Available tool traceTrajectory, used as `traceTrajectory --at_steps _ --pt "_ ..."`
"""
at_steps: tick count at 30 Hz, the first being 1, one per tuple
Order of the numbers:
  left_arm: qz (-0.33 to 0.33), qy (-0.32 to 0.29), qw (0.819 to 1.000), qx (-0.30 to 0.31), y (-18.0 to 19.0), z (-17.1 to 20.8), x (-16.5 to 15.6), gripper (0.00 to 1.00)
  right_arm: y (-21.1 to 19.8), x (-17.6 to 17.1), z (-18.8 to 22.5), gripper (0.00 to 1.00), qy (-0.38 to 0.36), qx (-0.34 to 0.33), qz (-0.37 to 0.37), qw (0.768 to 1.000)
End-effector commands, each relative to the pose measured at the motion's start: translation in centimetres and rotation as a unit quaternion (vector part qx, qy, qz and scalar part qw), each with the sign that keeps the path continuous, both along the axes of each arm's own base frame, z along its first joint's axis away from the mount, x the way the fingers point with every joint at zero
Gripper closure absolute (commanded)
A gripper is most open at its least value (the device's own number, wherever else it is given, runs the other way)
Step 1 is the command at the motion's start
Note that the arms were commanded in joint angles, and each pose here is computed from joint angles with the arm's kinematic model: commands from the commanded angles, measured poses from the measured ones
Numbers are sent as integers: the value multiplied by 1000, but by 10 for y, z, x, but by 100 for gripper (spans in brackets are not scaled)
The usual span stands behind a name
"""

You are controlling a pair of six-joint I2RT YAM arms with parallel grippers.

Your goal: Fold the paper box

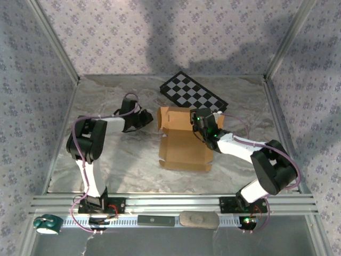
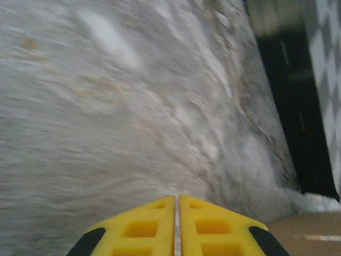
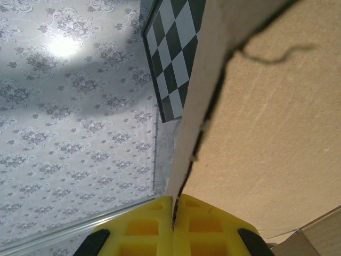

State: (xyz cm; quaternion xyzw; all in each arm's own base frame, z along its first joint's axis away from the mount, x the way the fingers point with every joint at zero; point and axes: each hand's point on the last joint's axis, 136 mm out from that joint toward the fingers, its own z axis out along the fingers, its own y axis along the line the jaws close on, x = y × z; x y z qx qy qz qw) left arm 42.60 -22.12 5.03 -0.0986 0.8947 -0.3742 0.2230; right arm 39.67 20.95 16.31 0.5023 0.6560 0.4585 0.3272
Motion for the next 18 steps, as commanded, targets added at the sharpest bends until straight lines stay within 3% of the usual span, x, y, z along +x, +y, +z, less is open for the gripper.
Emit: traceTrajectory --at_steps 1,6,12,18 --pt "-70 -66 995 -30 -23 29 -7 89 -1 2 1 100 1 3 0 1000" --pt "-109 -63 992 -20 -38 26 -24 87 -1 1 -2 100 2 6 -2 1000" --pt "-88 -73 993 -1 -26 28 -33 85 -2 0 -3 100 3 5 -4 1000" --pt "-117 -78 990 -3 -43 34 -44 81 -2 0 -3 100 4 4 -3 1000"
